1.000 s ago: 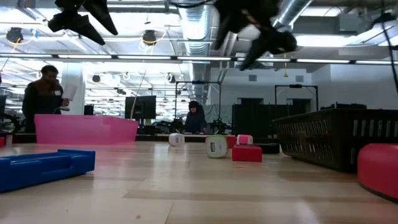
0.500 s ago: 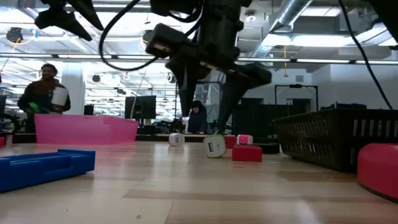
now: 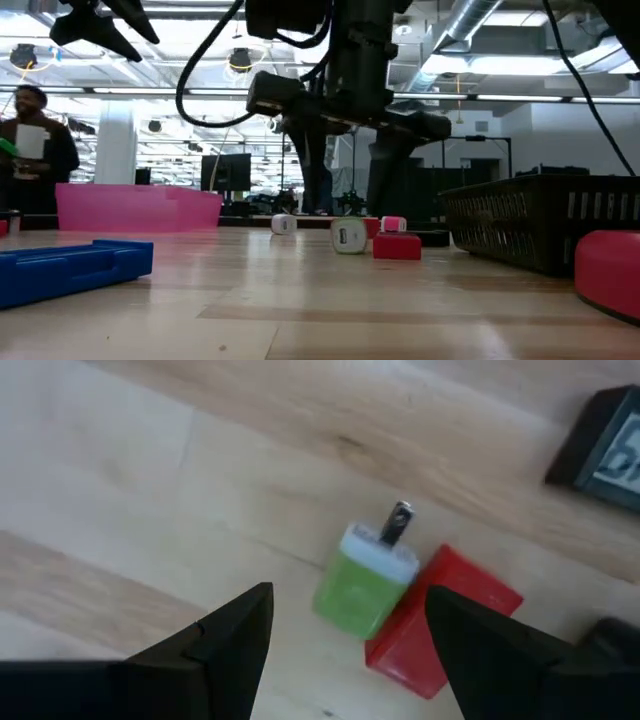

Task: Pick & Place Office items
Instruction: Put the green charger adapter into the pink bin

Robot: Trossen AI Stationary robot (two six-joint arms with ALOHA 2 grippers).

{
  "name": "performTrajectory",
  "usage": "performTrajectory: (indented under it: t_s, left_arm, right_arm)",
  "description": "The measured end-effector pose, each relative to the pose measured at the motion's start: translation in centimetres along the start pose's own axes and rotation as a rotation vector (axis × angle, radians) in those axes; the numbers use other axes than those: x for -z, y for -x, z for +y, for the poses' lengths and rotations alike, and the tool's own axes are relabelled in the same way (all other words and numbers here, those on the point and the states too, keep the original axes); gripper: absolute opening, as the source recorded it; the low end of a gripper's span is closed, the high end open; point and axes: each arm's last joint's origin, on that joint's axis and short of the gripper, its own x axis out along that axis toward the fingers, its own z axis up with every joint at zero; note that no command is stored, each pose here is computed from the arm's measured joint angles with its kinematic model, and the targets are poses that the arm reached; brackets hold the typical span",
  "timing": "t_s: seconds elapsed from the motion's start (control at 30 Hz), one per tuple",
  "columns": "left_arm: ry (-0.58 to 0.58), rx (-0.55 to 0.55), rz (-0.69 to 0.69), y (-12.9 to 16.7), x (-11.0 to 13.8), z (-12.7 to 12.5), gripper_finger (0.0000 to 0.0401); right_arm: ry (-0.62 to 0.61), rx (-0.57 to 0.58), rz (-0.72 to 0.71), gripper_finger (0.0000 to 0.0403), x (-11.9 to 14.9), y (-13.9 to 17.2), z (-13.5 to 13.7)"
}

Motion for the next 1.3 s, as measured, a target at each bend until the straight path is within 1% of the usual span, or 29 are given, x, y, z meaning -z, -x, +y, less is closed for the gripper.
performTrajectory:
  t_s: [0.27,0.43,0.5,0.57,0.63,1.03,1.17,1.3]
  left_arm:
    - [0.018,0.023,-0.005,0.0,-0.1,-0.2,0.0207]
    - [0.018,0.023,-0.006,0.0,-0.1,-0.2,0.0207]
    - [0.018,0.023,-0.006,0.0,-0.1,-0.2,0.0207]
    - [0.018,0.023,-0.006,0.0,-0.1,-0.2,0.0207]
    - [0.019,0.024,-0.006,0.0,-0.1,-0.2,0.0207]
    - [0.020,0.029,0.002,0.1,-0.1,-0.2,0.0207]
    - [0.020,0.030,0.002,0.1,-0.1,-0.2,0.0207]
    - [0.020,0.030,0.002,0.1,-0.1,-0.2,0.0207]
  right_arm:
    - [0.003,-0.021,-0.002,0.0256,0.2,-0.5,0.1]
    - [0.016,-0.010,0.023,0.0254,0.2,-1.5,0.2]
    - [0.020,-0.032,0.019,0.0250,0.2,-2.0,0.6]
    - [0.036,0.003,0.030,0.0242,0.4,-2.5,0.3]
    - [0.041,-0.020,0.031,0.0232,0.3,-2.8,0.6]
    - [0.072,-0.036,0.030,0.0159,-0.2,-3.3,0.7]
    - [0.079,-0.037,0.014,0.0148,-0.7,-3.3,0.7]
    - [0.089,-0.038,0.012,0.0152,-1.1,-3.3,0.6]
